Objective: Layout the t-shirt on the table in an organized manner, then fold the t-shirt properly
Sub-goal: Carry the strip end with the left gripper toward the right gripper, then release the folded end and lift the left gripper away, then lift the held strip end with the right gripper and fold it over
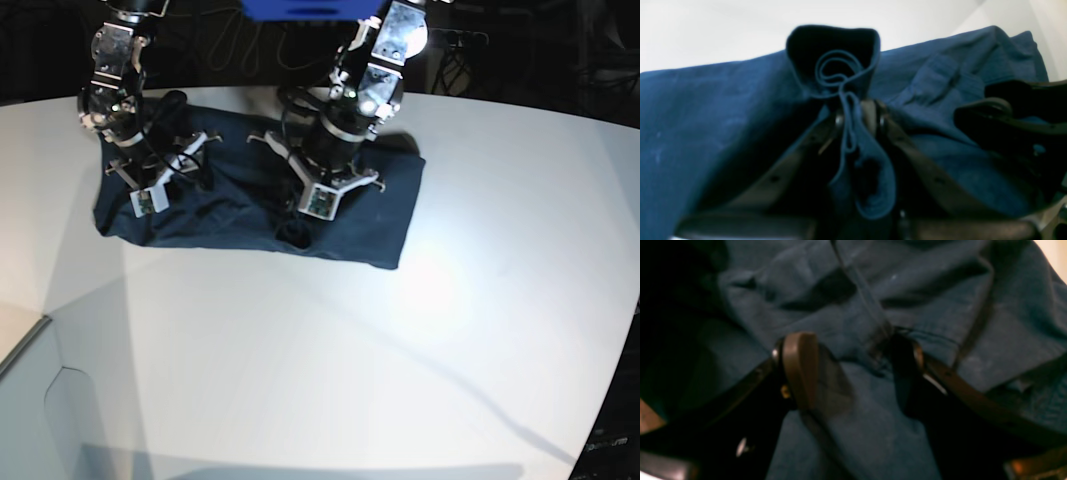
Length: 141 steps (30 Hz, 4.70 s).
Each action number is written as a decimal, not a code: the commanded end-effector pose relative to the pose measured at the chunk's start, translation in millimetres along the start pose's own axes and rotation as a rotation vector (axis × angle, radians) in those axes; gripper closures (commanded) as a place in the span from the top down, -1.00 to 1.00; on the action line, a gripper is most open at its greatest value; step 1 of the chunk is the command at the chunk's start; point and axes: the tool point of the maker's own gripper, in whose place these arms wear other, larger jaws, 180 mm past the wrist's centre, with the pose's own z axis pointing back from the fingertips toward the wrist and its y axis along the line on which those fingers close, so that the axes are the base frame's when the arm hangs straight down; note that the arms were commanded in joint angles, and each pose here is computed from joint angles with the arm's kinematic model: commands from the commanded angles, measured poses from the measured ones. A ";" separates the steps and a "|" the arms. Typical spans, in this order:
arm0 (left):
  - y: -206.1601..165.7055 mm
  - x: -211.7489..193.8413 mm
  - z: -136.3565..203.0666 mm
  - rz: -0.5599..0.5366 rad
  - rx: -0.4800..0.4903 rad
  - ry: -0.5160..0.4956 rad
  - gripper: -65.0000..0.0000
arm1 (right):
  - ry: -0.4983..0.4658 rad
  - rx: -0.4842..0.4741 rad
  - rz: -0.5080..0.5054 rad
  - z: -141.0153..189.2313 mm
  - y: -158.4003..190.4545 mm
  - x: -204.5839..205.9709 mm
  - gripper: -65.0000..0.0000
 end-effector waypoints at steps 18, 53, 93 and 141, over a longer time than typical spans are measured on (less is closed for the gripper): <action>-50.8 44.4 -9.6 -0.054 -0.137 -0.118 -0.54 | -0.134 -0.100 0.146 40.5 -18.0 61.8 0.09; -77.6 -17.3 -18.3 -0.145 -0.247 0.039 -0.54 | -0.019 -0.284 -0.054 57.7 -108.4 -0.9 0.34; 231.1 -13.8 98.7 0.231 0.488 -0.080 -0.54 | -0.130 -0.207 0.060 42.2 -71.7 58.8 -1.00; 185.0 -44.6 42.8 0.337 0.333 0.016 -0.54 | -0.278 0.521 0.483 12.3 232.7 115.7 -1.00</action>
